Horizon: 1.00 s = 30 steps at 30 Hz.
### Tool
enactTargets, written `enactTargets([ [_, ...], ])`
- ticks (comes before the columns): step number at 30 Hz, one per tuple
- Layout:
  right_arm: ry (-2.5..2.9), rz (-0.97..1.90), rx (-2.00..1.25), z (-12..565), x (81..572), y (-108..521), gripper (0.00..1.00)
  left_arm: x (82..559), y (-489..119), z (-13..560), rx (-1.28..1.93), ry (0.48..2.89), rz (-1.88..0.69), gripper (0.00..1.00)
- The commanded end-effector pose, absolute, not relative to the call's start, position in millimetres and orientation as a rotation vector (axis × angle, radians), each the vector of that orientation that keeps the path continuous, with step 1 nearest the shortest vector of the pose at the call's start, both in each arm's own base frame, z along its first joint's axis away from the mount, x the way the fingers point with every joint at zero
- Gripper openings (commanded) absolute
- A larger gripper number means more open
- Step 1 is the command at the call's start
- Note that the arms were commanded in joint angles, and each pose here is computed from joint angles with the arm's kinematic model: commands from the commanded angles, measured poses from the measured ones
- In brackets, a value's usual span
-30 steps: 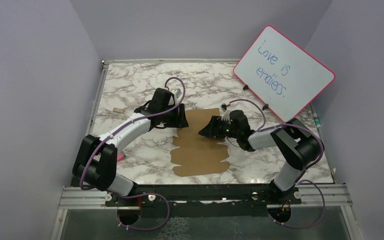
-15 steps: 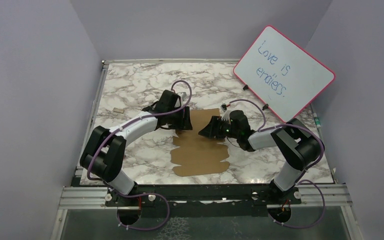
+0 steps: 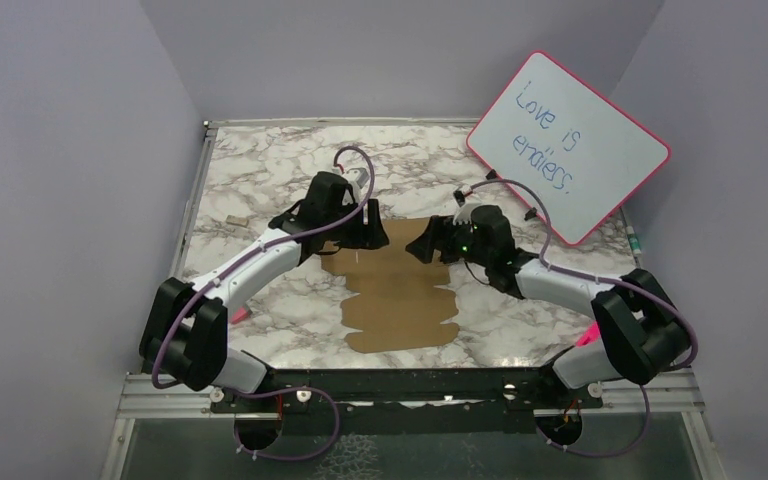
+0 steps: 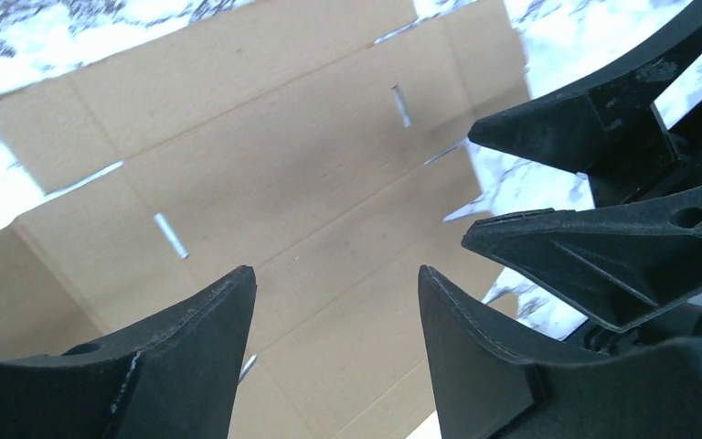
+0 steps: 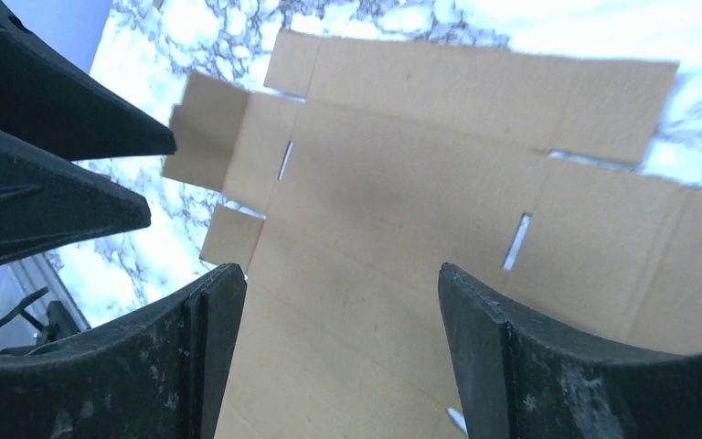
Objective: Fold the paper box
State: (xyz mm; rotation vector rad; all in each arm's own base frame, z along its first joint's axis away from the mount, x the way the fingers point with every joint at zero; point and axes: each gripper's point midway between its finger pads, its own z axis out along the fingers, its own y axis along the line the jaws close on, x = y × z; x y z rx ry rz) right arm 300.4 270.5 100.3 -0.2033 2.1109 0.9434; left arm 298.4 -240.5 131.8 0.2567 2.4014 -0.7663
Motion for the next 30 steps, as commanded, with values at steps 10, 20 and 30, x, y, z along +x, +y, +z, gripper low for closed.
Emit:
enactTargets([
  [10, 2.186, 0.637, -0.123, 90.3, 381.5, 219.1, 0.83, 321.7, -275.5, 120.4, 0.167, 2.296, -0.971, 0.7],
  [20, 2.302, 0.681, -0.095, 55.8, 407.9, 228.7, 0.74, 333.8, -278.7, 66.8, 0.174, 2.41, -0.918, 0.7],
  [30, 2.357, 0.744, -0.075, 34.2, 409.5, 237.2, 0.7, 327.0, -278.7, 41.7, 0.167, 2.479, -0.923, 0.7],
])
